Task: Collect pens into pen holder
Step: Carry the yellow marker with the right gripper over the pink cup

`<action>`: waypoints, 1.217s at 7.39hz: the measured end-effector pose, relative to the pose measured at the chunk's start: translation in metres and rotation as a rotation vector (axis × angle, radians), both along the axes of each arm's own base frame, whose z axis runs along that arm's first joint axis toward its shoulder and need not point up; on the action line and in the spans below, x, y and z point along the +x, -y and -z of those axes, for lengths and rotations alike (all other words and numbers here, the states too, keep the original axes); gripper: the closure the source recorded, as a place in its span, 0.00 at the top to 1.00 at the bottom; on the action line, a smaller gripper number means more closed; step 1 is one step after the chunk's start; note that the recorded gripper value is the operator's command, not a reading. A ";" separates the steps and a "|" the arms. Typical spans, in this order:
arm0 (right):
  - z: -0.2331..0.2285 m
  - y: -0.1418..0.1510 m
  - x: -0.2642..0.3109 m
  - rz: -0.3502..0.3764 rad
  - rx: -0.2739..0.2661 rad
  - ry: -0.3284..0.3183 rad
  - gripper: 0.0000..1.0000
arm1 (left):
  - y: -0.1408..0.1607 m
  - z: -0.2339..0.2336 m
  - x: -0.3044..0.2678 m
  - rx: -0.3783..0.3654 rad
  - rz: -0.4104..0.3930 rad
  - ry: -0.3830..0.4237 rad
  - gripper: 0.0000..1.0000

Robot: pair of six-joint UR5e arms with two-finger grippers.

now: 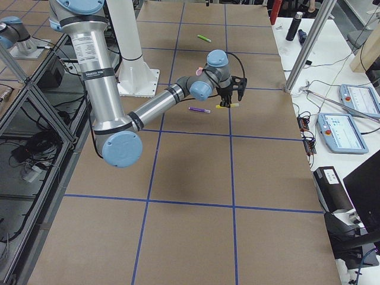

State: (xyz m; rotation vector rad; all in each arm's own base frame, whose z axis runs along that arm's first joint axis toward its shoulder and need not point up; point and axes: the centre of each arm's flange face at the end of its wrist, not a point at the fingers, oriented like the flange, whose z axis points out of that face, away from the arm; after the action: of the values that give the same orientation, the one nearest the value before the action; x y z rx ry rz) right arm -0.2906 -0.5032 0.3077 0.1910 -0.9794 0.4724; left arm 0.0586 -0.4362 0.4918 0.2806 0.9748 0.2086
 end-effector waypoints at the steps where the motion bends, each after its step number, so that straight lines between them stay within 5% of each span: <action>1: 0.034 -0.018 -0.047 -0.088 0.033 0.012 0.00 | 0.004 0.005 0.010 -0.002 -0.006 -0.005 1.00; 5: 0.133 -0.081 -0.160 -0.291 0.103 0.028 0.00 | 0.024 0.014 0.025 0.015 -0.015 -0.006 1.00; 9: 0.164 -0.123 -0.226 -0.270 0.126 0.050 0.00 | 0.030 0.014 0.029 0.030 0.001 0.024 1.00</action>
State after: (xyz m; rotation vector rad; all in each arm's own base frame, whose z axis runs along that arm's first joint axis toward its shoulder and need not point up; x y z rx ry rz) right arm -0.5162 -0.3800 0.1436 0.4305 -1.0384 0.6649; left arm 0.0875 -0.4666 0.4780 0.3052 0.9484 0.2258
